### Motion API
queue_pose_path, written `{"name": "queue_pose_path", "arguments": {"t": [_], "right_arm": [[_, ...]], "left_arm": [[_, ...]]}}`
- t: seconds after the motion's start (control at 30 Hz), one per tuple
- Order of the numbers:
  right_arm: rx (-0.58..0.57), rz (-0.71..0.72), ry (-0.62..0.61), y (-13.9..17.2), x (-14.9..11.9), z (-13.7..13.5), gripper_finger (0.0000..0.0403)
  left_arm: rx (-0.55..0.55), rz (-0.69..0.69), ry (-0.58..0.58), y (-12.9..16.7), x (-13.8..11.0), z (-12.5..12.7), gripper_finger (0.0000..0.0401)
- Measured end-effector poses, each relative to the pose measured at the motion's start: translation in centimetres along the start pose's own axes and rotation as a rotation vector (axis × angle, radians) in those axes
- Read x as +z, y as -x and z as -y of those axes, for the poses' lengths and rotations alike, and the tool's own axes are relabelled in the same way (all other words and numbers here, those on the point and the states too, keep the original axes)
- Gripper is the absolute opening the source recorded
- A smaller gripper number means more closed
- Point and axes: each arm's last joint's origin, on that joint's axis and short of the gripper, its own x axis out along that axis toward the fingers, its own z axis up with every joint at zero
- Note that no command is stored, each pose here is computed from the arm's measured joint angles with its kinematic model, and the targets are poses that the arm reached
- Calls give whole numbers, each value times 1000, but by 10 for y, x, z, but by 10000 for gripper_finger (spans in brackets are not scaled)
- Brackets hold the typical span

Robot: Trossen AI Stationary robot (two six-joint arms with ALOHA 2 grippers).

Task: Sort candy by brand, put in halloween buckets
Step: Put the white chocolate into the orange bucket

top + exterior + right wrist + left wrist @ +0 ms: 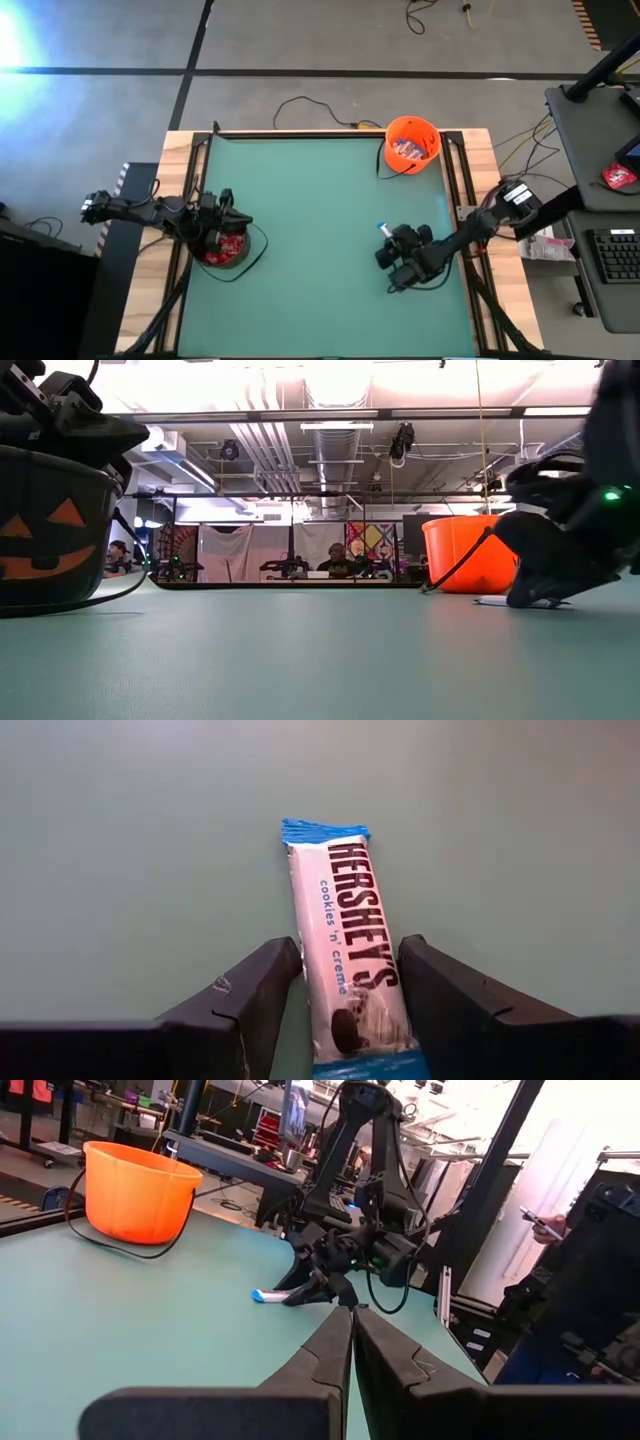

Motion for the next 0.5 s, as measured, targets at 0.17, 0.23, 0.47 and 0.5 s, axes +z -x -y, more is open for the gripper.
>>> {"name": "queue_pose_path", "arguments": {"t": [0.17, 0.23, 0.47, 0.5], "right_arm": [[3, -75, 10, 1, 20, -12, 182], [1, -120, -13, 3, 29, -16, 182], [46, -131, 27, 12, 42, -26, 182], [44, -117, 37, 12, 42, -26, 182]], "left_arm": [[1, 0, 0, 0, 0, 0, 0], [0, 0, 0, 0, 0, 0, 0], [0, 0, 0, 0, 0, 0, 0], [0, 0, 0, 0, 0, 0, 0]]}}
